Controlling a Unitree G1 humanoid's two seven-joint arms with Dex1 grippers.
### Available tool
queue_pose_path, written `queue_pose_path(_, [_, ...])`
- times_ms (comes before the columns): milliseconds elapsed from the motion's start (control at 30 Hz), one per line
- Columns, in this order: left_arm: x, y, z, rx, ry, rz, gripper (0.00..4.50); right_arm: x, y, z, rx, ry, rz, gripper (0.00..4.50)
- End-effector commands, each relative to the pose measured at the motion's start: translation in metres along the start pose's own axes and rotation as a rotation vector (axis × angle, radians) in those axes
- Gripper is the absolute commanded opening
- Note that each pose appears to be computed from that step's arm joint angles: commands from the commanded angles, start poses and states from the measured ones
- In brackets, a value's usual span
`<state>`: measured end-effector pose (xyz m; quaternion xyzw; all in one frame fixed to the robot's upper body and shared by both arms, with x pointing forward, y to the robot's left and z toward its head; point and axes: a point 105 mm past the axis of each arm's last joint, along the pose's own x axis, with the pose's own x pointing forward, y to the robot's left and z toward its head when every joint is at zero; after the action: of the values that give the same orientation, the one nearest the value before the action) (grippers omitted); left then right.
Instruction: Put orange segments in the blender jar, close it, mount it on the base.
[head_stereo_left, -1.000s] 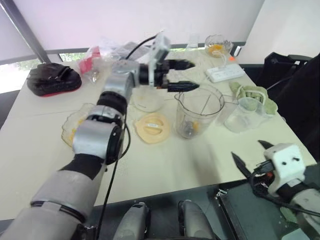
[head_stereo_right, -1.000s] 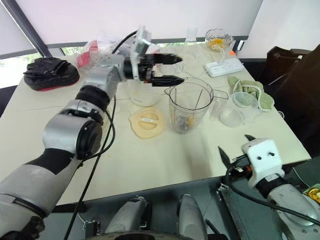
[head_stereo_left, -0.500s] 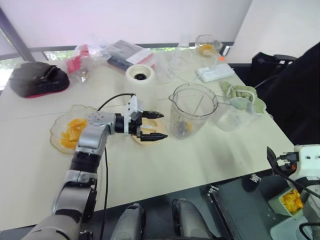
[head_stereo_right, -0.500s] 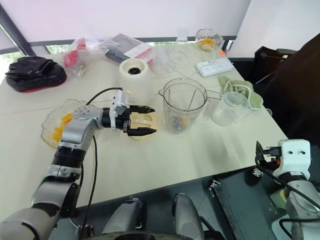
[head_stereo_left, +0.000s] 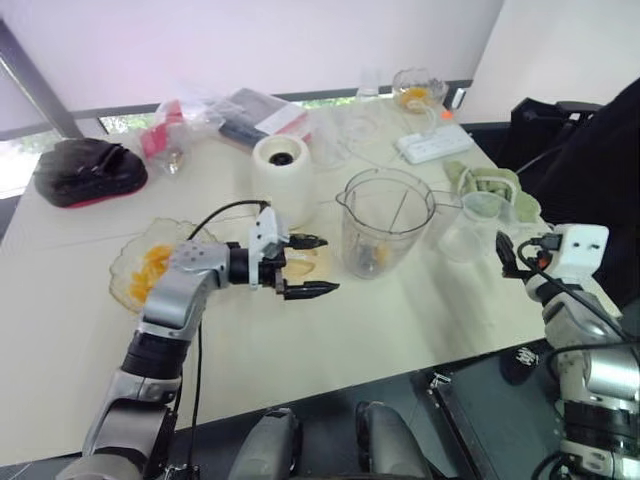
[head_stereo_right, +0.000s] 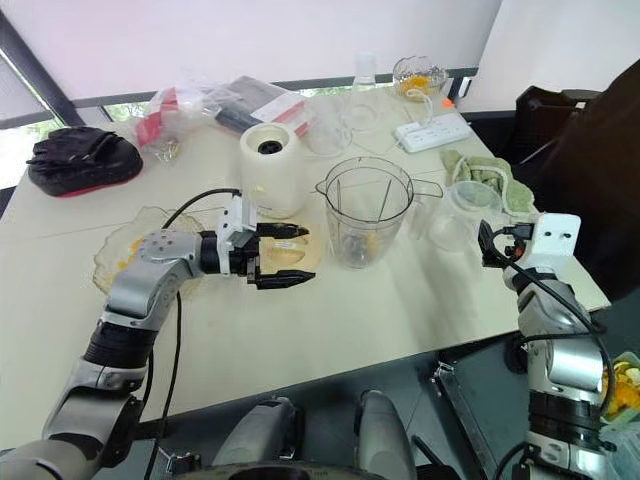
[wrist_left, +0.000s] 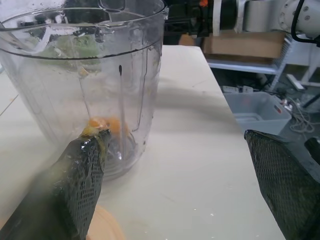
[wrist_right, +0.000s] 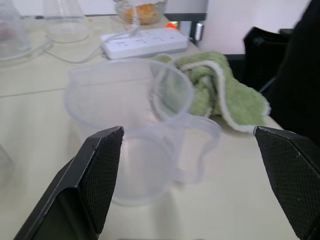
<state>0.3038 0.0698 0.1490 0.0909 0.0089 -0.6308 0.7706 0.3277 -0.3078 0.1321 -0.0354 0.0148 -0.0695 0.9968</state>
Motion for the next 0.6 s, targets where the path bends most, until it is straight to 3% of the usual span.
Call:
queue_pose_path(33, [-0.002, -0.002, 0.013, 0.034, -0.031, 0.011, 4.45, 0.002, -0.002, 0.007, 0.006, -0.023, 0.0, 4.34])
queue_pose_path(600, [-0.006, 0.0, 0.008, 0.043, -0.003, 0.047, 4.45, 0.014, -0.034, -0.017, 0.015, 0.009, -0.135, 4.34])
